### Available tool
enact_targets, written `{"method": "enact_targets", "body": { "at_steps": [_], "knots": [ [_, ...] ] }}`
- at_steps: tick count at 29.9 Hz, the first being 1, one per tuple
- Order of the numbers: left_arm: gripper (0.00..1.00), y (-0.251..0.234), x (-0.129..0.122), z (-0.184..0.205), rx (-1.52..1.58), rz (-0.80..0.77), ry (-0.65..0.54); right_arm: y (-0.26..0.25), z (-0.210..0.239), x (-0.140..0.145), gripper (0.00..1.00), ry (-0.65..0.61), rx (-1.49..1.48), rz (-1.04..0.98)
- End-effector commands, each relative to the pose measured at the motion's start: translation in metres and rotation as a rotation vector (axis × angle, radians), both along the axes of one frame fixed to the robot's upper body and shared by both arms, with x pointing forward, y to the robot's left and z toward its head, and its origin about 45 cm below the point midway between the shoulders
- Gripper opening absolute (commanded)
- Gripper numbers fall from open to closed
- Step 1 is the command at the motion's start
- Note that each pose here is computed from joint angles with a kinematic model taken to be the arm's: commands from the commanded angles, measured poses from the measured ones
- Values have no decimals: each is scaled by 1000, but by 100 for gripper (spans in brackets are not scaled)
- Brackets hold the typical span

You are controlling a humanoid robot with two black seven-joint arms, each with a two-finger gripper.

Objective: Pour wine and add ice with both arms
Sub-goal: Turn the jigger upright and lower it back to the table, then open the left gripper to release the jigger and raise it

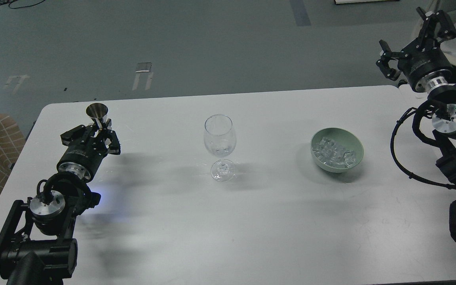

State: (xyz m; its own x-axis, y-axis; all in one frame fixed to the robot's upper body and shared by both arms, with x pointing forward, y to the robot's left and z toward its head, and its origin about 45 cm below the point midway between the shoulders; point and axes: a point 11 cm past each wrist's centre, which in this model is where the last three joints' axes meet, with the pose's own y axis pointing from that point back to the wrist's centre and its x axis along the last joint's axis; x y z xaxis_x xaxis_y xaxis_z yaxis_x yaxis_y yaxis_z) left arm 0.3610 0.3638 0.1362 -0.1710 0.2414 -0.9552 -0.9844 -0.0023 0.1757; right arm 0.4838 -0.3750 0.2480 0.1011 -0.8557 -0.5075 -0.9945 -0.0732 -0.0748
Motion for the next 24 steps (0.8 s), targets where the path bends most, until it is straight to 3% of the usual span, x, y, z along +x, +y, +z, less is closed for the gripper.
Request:
{"method": "enact_targets", "body": {
  "at_steps": [1, 6, 17, 24],
  "knots": [
    [0, 4, -4, -12, -15, 14, 11, 0, -2, -1, 100, 6, -3, 0],
    [0, 11, -10, -28, -27, 39, 57, 1, -2, 0, 100, 5, -5, 3],
    [16, 13, -9, -30, -26, 57, 65, 0, -2, -1, 100, 7, -6, 0],
    [33, 14, -6, -27, -24, 57, 65, 2, -2, 0, 100, 6, -4, 3]
  ]
}}
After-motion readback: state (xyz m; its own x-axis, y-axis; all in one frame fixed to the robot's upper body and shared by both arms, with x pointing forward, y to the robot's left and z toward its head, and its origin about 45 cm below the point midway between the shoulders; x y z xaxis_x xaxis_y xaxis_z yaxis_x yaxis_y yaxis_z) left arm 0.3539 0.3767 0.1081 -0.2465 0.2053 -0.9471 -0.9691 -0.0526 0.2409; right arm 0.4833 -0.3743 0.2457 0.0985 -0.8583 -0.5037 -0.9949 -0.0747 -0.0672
